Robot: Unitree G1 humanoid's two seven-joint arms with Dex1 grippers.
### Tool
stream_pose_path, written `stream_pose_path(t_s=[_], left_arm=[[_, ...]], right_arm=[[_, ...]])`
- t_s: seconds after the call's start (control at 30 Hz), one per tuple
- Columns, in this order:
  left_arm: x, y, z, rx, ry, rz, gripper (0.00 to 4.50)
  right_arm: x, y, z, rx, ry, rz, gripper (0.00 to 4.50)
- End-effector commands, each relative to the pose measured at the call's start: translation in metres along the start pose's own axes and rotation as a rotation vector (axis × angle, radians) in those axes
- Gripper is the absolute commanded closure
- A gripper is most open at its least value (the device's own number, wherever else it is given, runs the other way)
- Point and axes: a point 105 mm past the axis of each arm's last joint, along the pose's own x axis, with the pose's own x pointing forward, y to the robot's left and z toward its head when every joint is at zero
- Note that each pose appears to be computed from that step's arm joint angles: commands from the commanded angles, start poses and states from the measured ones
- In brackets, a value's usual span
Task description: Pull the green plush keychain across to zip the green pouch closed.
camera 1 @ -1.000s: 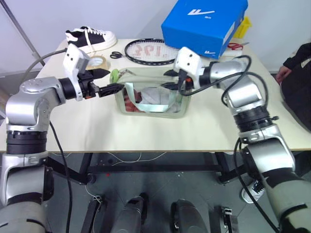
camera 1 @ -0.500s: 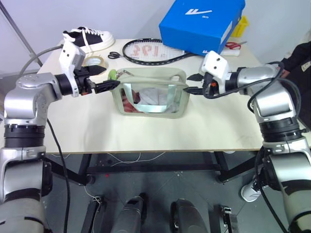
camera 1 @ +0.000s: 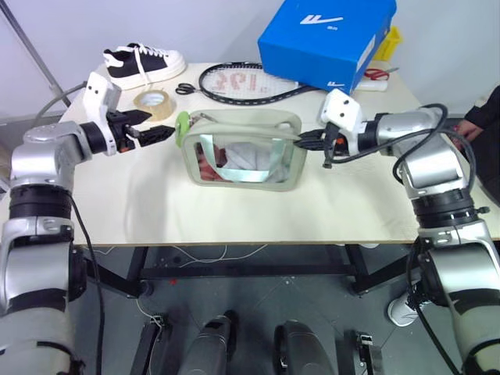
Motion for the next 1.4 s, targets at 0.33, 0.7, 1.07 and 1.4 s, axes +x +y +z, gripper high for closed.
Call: stream_pose_path(t_s=[0.33,0.7,1.07,1.4], left_arm=[[0.031,-0.014,0.003,0.0,-0.045,-0.056,0.52],[0.025,-0.012,0.011,0.001,-0.065,-0.063,4.48],[0.034,-0.052,0.073,0.238,-0.173,-0.187,4.48],[0.053,-0.072,0.058,0.492,-0.035,-0.222,4.2]], right_arm=[[-0.002,-0.001,0.013,-0.054,-0.028,-0.001,4.5],[-0.002,-0.002,0.013,-0.05,-0.027,-0.014,4.5],[-0.002,-0.004,0.013,-0.049,-0.026,-0.033,4.5],[0.0,-0.003,0.011,-0.036,-0.03,-0.043,4.5]])
